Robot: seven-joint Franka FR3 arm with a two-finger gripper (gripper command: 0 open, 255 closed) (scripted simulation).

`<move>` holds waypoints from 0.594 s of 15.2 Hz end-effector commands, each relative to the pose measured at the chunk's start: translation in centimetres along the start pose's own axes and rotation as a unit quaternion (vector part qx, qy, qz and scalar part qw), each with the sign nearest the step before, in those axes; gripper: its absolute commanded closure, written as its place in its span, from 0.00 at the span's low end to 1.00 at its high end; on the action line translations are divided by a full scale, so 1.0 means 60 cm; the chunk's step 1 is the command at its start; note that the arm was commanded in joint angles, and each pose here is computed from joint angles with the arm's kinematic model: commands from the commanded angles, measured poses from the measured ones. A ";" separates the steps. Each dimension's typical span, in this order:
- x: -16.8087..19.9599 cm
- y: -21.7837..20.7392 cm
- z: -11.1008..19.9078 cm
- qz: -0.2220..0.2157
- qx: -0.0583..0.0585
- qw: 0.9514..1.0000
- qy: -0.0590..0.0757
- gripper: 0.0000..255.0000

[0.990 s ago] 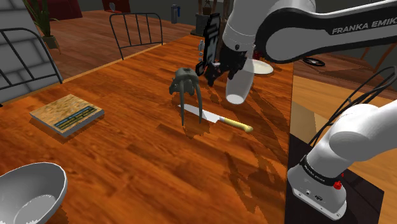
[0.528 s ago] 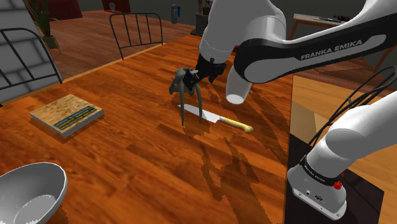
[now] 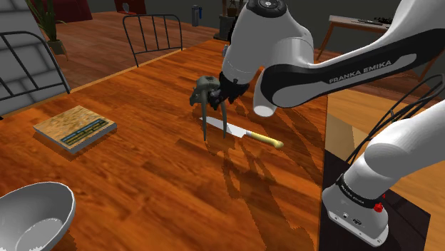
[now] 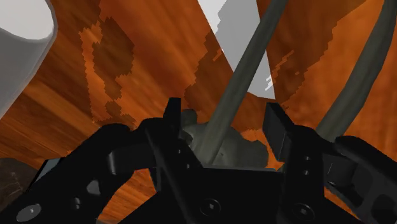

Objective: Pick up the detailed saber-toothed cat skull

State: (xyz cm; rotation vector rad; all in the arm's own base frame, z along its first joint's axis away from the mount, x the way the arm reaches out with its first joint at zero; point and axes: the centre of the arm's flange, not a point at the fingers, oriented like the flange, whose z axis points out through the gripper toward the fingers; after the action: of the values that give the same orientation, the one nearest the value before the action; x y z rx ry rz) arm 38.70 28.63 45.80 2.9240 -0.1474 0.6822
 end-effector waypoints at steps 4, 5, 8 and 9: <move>-0.002 0.000 0.001 0.000 0.000 1.000 0.000 1.00; -0.002 0.000 0.001 0.000 0.000 1.000 0.000 1.00; -0.001 0.000 0.001 0.000 0.000 1.000 0.000 1.00; 0.000 -0.002 0.002 0.000 0.000 1.000 0.000 1.00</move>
State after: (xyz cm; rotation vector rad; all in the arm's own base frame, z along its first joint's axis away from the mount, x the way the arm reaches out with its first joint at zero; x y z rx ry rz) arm 38.69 28.70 45.74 2.9239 -0.1464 0.6848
